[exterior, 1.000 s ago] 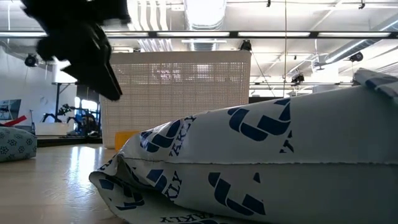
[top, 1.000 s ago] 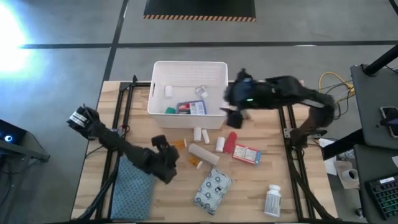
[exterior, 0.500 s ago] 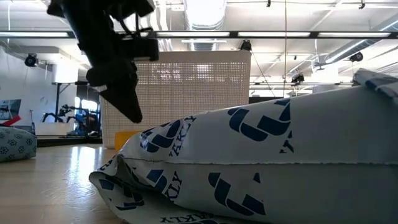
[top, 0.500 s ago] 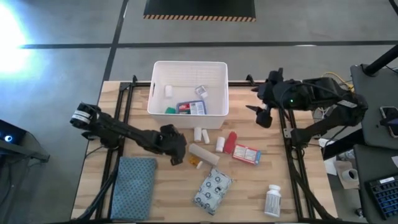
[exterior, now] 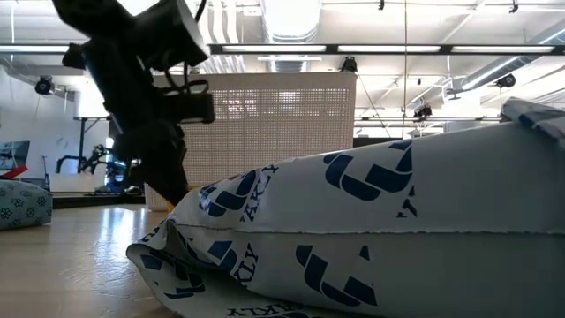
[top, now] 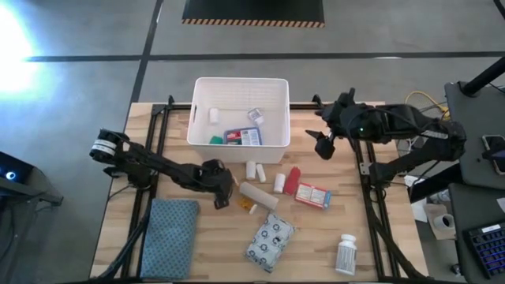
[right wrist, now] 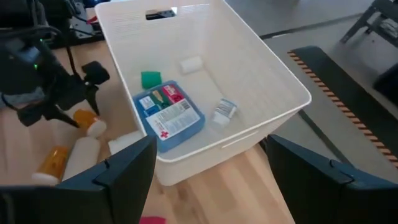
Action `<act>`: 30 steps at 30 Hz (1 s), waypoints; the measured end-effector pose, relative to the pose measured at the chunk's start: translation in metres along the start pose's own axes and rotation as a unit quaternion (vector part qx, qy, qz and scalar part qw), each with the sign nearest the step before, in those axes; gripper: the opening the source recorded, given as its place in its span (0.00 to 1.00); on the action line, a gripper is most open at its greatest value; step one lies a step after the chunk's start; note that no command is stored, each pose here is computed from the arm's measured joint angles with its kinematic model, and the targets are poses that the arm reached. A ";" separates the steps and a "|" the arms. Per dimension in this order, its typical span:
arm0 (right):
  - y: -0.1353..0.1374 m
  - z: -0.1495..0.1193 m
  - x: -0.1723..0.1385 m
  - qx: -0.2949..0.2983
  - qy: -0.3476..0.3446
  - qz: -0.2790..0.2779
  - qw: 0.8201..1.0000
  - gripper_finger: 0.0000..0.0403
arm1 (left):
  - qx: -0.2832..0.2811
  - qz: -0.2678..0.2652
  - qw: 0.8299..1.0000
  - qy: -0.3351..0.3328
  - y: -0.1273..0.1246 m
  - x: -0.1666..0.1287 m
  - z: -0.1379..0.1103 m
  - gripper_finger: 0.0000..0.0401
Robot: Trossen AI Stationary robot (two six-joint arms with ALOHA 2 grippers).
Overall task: Pick & place medical supplies in basket/bin
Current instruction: Put the left orange pill bottle into the white bin
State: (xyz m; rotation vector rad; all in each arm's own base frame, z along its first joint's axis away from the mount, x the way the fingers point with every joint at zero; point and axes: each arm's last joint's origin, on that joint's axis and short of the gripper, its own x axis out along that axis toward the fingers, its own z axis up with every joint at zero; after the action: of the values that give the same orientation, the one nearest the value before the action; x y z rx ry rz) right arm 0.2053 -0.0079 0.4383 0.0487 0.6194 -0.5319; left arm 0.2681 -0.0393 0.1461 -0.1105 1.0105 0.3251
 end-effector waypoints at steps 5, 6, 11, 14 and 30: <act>-0.002 0.001 0.002 0.019 0.000 -0.006 1.000 0.73 | -0.028 0.007 1.000 0.012 0.004 0.005 -0.011 0.53; -0.002 0.001 0.002 0.020 -0.001 -0.007 1.000 0.73 | -0.031 0.008 0.999 0.013 0.004 0.005 -0.012 0.52; -0.004 0.003 0.002 0.026 -0.011 -0.025 0.999 0.72 | -0.040 0.015 0.999 0.007 0.005 0.005 -0.012 0.41; -0.004 0.003 0.002 0.027 -0.013 -0.031 0.999 0.71 | -0.025 0.019 0.999 -0.014 0.003 0.004 -0.005 0.39; -0.004 0.003 0.002 0.016 -0.011 -0.031 0.999 0.65 | 0.004 0.009 0.998 -0.061 -0.017 -0.035 0.056 0.39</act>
State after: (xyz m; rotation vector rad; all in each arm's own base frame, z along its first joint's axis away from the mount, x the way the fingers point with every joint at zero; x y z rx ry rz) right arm 0.2061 -0.0127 0.4399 0.0541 0.5917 -0.6014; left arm 0.3015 -0.0494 0.2045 -0.0739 0.8925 0.3397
